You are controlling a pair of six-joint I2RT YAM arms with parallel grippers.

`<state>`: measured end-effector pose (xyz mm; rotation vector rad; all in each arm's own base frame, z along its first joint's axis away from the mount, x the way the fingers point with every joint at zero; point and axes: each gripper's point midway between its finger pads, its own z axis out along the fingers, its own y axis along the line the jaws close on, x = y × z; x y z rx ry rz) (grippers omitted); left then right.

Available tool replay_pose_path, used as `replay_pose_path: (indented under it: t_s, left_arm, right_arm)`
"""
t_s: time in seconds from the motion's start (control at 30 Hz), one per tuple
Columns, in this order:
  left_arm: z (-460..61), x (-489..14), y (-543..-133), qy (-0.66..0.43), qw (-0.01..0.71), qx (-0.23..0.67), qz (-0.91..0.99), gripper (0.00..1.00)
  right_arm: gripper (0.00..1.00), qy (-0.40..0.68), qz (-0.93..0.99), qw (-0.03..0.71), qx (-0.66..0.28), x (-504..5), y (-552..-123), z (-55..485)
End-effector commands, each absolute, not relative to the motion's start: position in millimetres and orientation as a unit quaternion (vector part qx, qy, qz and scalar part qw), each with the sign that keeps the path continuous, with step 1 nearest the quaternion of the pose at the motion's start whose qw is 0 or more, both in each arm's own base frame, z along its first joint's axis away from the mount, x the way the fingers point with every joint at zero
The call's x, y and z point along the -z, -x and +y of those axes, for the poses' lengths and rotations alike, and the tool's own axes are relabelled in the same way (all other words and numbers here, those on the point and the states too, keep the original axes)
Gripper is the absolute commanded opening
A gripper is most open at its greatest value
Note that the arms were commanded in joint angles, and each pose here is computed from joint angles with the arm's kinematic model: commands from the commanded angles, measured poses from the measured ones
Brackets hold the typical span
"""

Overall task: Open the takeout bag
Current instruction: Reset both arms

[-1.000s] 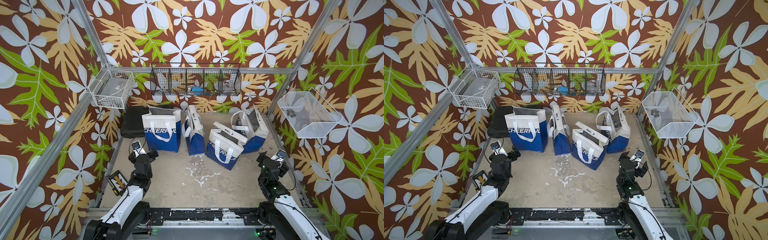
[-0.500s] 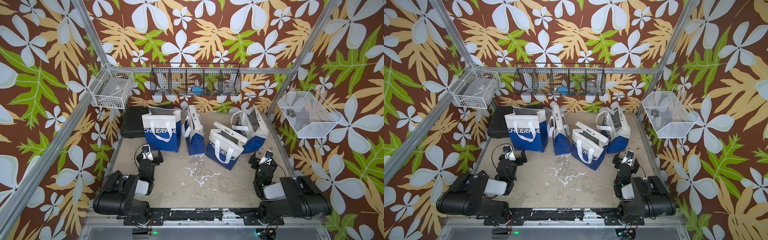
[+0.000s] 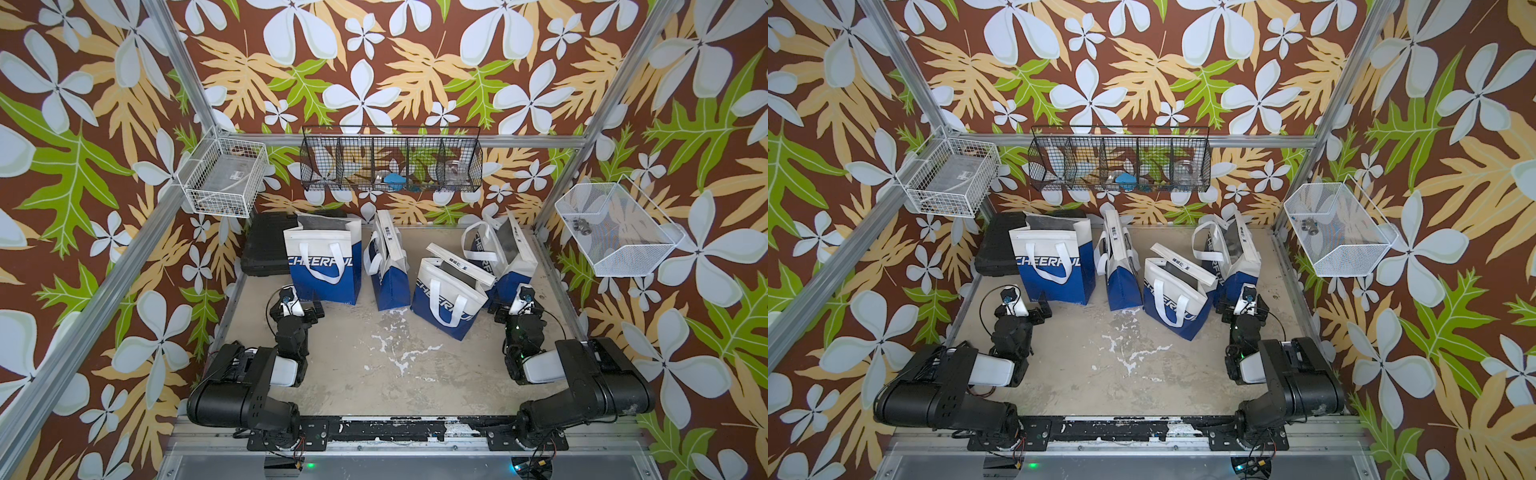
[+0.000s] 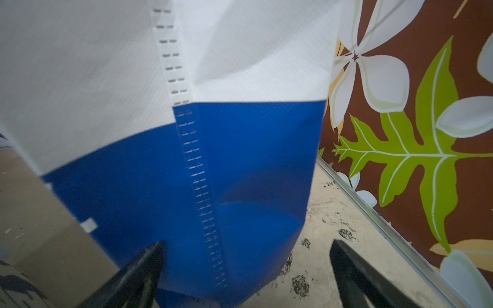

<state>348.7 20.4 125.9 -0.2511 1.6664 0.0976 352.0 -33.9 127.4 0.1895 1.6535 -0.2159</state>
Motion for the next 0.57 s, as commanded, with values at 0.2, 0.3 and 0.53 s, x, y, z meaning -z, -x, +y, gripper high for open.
replay_pose_path:
  t_s: [0.2,0.3,0.53]
  left_arm:
    - [21.1,-134.8,-350.9,0.117,0.677,-0.041,0.725,1.00]
    - [21.0,-134.4,-351.0,0.117,0.677,-0.041,0.726,1.00]
    - [20.8,-133.9,-351.2,0.116,0.676,-0.042,0.727,1.00]
  right_arm:
    - [1.00,-0.081,0.729,0.672,0.097,-130.7,-353.2,-33.7]
    - [1.00,-0.082,0.729,0.672,0.097,-130.6,-353.1,-33.7]
    - [1.00,-0.077,0.730,0.673,0.096,-130.9,-353.6,-32.3]
